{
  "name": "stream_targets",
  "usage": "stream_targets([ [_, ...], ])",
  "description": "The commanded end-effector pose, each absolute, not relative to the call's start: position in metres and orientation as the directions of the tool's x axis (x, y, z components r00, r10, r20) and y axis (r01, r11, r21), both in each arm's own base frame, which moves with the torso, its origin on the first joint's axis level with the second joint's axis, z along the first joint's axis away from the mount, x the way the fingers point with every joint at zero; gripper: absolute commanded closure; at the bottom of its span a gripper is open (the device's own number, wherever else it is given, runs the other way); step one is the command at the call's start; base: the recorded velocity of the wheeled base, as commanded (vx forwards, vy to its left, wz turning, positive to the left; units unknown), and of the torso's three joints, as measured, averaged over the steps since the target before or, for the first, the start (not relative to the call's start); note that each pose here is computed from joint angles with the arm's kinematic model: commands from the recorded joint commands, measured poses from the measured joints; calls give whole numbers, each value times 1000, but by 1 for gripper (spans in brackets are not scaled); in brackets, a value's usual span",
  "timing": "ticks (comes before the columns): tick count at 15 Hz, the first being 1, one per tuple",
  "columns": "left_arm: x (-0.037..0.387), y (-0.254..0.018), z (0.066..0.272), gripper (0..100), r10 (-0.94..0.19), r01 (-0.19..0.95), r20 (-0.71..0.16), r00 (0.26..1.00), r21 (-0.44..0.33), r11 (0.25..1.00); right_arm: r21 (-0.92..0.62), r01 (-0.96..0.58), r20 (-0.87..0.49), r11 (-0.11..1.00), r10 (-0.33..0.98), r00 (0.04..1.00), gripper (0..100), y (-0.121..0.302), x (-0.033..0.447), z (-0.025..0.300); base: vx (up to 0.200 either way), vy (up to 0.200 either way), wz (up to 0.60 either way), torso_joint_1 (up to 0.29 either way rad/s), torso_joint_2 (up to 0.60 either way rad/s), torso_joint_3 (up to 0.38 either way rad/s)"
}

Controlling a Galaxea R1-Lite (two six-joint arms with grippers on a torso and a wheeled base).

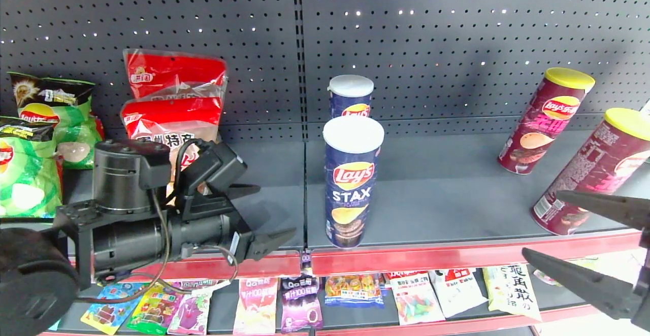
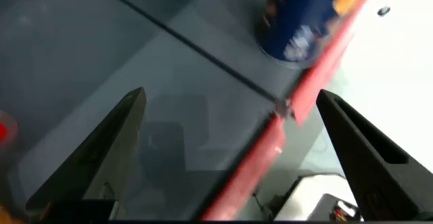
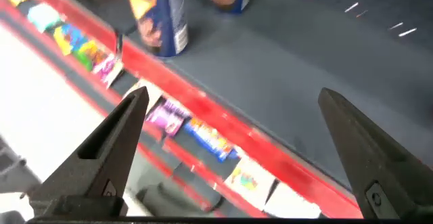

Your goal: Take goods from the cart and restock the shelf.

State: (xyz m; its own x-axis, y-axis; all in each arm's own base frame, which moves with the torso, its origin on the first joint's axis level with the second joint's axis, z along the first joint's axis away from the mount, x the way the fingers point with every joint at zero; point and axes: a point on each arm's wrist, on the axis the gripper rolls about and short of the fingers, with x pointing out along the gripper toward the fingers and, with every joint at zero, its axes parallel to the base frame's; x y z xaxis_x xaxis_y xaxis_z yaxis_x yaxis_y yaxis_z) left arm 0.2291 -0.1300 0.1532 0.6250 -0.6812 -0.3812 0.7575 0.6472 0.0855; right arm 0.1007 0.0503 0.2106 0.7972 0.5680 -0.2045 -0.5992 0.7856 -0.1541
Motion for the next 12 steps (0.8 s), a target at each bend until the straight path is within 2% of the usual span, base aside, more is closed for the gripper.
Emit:
stream_targets([
  [1,242,-143,145,0,-684,769,-406,606,76,635,-171,-543,-126,822,528,840,0,36,82,214,0,0,0,0,0,0],
  [4,246,-147,138,0,-685,775,-423,593,70,628,-172,-512,-116,842,499,859,0,29,70,204,0,0,0,0,0,0],
  [12,260,-160,135,0,-692,783,-425,584,69,619,-172,-467,-108,867,455,884,0,25,71,205,0,0,0,0,0,0],
])
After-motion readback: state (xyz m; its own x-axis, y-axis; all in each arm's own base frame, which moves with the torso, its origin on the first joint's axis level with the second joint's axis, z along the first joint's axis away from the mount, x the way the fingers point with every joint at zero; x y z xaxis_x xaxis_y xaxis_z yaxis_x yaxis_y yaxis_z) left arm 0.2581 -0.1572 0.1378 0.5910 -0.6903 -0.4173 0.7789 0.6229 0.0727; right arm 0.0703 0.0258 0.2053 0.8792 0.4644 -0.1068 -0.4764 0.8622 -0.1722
